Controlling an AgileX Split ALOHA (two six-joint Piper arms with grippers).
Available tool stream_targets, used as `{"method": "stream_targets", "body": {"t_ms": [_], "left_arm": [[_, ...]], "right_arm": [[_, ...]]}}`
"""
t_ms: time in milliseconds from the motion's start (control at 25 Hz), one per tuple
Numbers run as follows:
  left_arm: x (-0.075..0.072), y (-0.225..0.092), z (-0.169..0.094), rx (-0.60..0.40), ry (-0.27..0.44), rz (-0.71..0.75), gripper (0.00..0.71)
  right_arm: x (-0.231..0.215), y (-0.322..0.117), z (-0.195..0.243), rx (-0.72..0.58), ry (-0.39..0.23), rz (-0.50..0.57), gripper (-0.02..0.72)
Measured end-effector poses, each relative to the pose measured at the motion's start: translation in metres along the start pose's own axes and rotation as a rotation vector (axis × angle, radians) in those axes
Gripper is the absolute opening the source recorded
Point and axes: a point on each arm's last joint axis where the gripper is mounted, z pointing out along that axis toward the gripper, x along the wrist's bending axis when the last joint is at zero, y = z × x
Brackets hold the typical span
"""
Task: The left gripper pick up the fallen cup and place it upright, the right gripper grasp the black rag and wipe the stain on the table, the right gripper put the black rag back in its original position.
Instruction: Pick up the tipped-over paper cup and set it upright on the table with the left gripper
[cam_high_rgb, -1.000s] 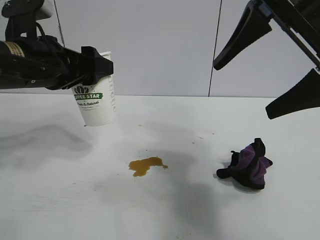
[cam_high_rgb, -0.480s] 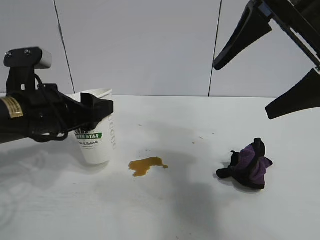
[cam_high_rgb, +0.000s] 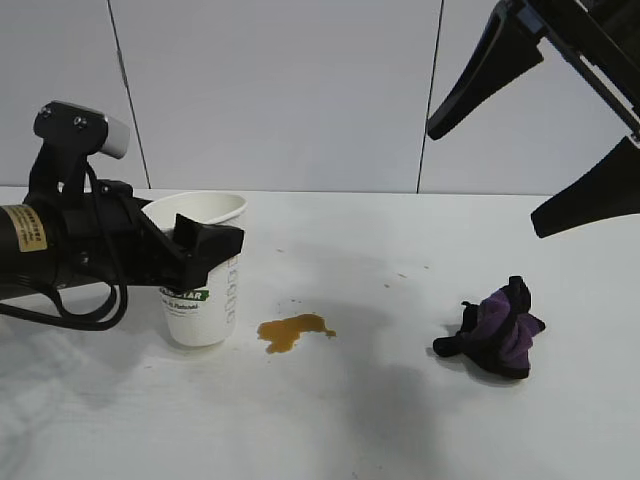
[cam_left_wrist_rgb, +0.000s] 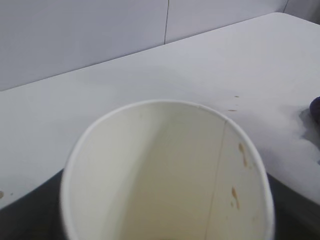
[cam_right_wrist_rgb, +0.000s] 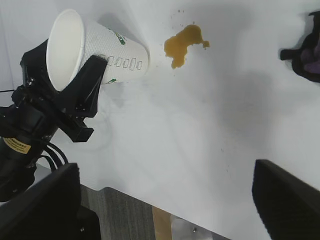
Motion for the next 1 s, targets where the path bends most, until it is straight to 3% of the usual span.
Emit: {"method": "stream_targets", "body": {"t_ms": [600, 800, 1000], "left_arm": [[0.0002, -0.0036, -0.0001, 0.039, 0.002, 0.012, 0.539], [0.0003, -0.0041, -0.0001, 0.044, 0.003, 0.027, 0.664], [0.0004, -0.0056, -0.0002, 0.061, 0.003, 0.041, 0.69]], "right_arm": [[-0.0001, 0.0006, 0.0, -0.006, -0.001, 0.0, 0.639], [-0.0001, 0.0006, 0.0, -0.007, -0.001, 0.0, 0.639], [-0.0001, 0.0006, 0.0, -0.007, -0.001, 0.0, 0.639]]}}
